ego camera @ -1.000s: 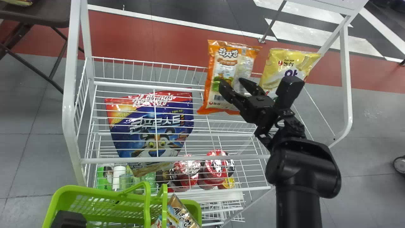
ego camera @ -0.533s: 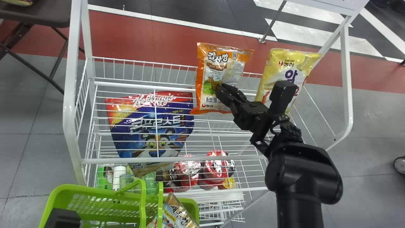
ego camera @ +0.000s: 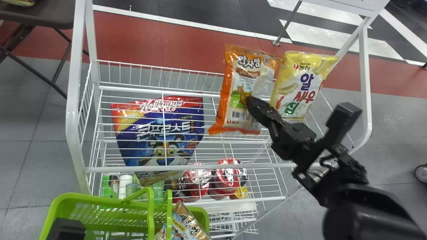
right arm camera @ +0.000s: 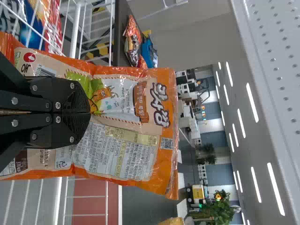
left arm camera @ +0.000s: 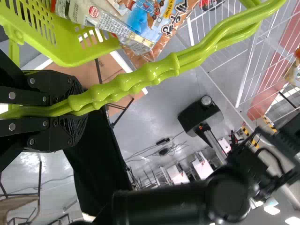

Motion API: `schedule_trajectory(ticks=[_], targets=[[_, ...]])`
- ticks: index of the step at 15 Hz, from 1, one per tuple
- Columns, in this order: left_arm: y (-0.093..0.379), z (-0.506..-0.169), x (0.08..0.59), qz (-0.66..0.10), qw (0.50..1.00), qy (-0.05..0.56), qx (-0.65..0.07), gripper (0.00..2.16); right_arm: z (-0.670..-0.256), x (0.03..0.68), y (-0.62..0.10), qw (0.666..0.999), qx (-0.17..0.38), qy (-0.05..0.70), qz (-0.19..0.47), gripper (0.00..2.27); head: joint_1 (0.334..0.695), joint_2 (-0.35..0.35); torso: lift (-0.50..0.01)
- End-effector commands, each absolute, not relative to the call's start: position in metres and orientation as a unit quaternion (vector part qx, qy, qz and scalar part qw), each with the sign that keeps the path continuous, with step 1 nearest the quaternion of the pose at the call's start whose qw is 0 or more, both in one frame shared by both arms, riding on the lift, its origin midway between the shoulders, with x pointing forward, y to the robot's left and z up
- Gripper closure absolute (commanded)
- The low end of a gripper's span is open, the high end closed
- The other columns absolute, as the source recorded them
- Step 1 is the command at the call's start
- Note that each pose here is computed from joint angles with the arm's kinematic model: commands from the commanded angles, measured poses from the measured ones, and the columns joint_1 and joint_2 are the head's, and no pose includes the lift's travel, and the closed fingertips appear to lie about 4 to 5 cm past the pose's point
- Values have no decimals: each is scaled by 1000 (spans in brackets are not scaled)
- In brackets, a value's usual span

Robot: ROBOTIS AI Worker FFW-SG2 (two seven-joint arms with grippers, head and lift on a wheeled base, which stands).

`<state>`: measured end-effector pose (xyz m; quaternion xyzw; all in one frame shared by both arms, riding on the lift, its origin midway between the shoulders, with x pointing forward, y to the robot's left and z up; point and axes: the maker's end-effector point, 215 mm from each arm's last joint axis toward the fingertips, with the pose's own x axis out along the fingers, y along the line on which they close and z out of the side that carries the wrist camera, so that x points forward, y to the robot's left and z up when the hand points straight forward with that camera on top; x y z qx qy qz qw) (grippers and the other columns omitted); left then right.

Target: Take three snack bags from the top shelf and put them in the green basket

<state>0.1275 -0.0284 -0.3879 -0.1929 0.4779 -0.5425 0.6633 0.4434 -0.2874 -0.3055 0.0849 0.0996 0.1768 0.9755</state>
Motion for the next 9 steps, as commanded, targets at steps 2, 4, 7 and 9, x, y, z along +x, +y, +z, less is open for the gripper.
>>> schedule_trajectory(ticks=[2, 4, 7, 9], targets=[[-28, -386, 129, -542, 665, 476, -192, 2017, -320, 366, -282, 939, 173, 219, 201, 2246, 695, -350, -37], [-29, -386, 130, -541, 667, 475, -193, 2017, -322, 317, -269, 916, 189, 284, 210, 2246, 695, -350, -37], [-29, -387, 133, -537, 673, 472, -190, 2017, -322, 267, -249, 882, 222, 358, 212, 2246, 695, -350, -37], [-31, -386, 134, -537, 674, 471, -191, 2017, -322, 254, -249, 879, 218, 366, 215, 2246, 695, -350, -37]])
